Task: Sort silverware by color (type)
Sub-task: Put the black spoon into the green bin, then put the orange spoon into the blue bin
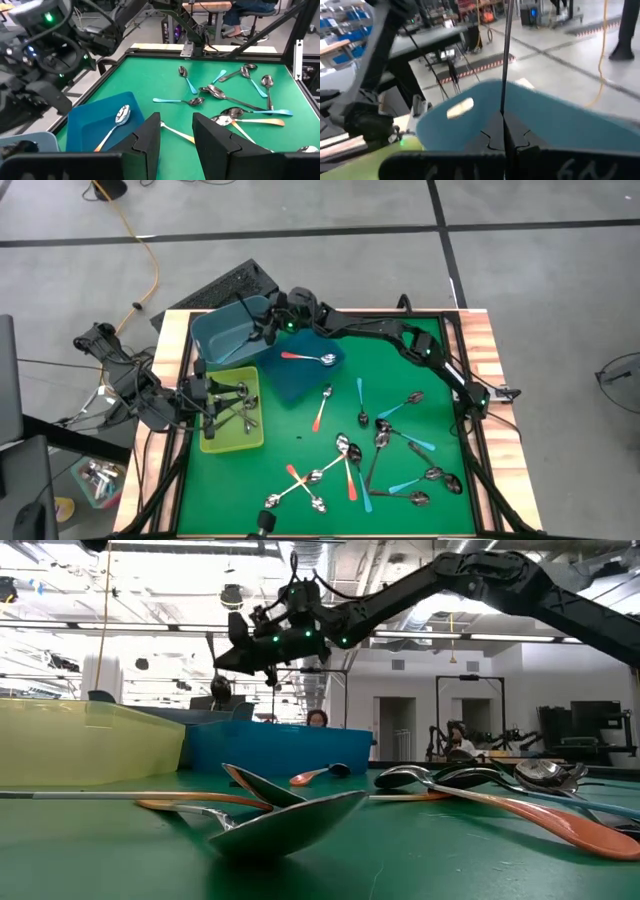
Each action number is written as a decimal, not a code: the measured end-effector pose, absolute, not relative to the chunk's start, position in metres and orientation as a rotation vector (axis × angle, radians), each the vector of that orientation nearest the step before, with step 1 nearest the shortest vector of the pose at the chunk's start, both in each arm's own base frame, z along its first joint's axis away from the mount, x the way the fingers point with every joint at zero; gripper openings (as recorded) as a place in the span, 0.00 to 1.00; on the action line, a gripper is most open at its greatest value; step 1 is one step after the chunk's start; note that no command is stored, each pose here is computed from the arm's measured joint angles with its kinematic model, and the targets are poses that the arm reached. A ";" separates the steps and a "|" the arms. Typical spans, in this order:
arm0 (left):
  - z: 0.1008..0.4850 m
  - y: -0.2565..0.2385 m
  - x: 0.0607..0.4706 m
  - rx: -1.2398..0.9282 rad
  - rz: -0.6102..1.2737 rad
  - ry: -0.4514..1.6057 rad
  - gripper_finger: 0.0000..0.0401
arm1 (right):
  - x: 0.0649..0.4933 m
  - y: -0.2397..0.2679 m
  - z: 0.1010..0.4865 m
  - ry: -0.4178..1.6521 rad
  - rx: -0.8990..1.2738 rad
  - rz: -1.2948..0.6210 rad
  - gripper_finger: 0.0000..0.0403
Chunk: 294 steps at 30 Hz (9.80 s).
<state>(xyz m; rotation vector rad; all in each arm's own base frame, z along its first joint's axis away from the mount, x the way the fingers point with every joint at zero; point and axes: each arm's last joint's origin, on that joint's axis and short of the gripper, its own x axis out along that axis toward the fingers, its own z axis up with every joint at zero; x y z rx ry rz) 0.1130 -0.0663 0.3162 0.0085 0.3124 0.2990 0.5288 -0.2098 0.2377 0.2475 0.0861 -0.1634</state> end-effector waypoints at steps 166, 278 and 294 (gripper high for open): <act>0.305 -0.064 0.108 0.013 0.261 0.433 0.25 | 0.378 0.194 0.261 1.635 0.234 -0.218 0.22; 0.283 -0.071 0.115 -0.023 0.191 0.374 0.25 | 0.363 0.165 0.147 1.243 0.729 -0.672 0.03; 0.283 -0.071 0.115 -0.022 0.193 0.373 0.25 | 0.376 0.168 0.180 1.192 0.610 -0.642 0.02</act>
